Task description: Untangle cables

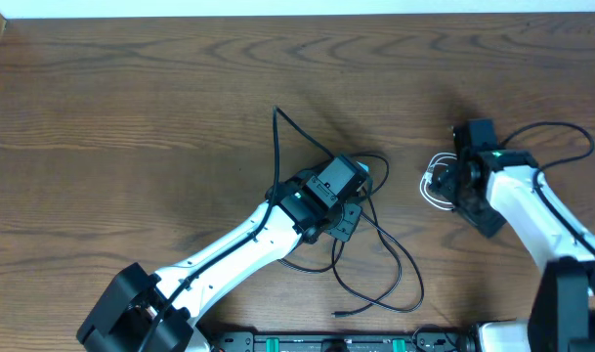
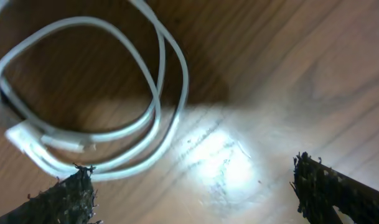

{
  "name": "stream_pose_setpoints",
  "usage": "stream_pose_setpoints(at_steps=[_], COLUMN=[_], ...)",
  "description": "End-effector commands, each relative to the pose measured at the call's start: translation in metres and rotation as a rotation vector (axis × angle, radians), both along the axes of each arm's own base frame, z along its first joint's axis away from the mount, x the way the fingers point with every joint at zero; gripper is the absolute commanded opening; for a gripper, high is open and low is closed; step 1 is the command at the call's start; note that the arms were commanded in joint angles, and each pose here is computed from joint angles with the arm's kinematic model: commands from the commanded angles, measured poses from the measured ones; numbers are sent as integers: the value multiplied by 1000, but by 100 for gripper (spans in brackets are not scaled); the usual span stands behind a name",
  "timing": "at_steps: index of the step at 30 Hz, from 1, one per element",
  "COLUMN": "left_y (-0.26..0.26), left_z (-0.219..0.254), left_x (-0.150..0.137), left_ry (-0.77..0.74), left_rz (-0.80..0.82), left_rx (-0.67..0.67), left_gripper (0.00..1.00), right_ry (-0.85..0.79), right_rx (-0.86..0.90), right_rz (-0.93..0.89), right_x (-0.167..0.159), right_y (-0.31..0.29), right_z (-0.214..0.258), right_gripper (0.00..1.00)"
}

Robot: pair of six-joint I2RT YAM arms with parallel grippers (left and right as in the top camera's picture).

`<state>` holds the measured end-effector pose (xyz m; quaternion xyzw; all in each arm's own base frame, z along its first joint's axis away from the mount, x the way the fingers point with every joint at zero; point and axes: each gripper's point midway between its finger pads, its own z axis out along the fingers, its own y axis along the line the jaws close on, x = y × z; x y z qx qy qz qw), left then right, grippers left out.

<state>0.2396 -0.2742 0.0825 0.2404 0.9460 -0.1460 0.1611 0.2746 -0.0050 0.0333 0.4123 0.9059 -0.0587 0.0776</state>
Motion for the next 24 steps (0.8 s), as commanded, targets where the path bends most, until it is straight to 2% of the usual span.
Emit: stream_pose_setpoints(at_steps=[1,7,10,16,24], left_y=[2,2,2,2,2], left_z=[-3,-3,-3,-3,-3], left_x=[1,2,1,1,1], left_ry=[6,6,6,6,6], left_rz=[10,10,10,10,10], left_rx=[7,7,7,8,7], left_gripper=[24,24,24,25,29], right_ry=[-25,-4,27,43,-93], right_rx=[-27,-34,-39,-97,-232], right_rz=[-91,-91,-89,-68,-44], right_x=[10,17,16,21,56], right_y=[-7,-7,-8,-17,-73], right_z=[-10,-31,-45,-64,-41], right_gripper=[99,98,88,3,1])
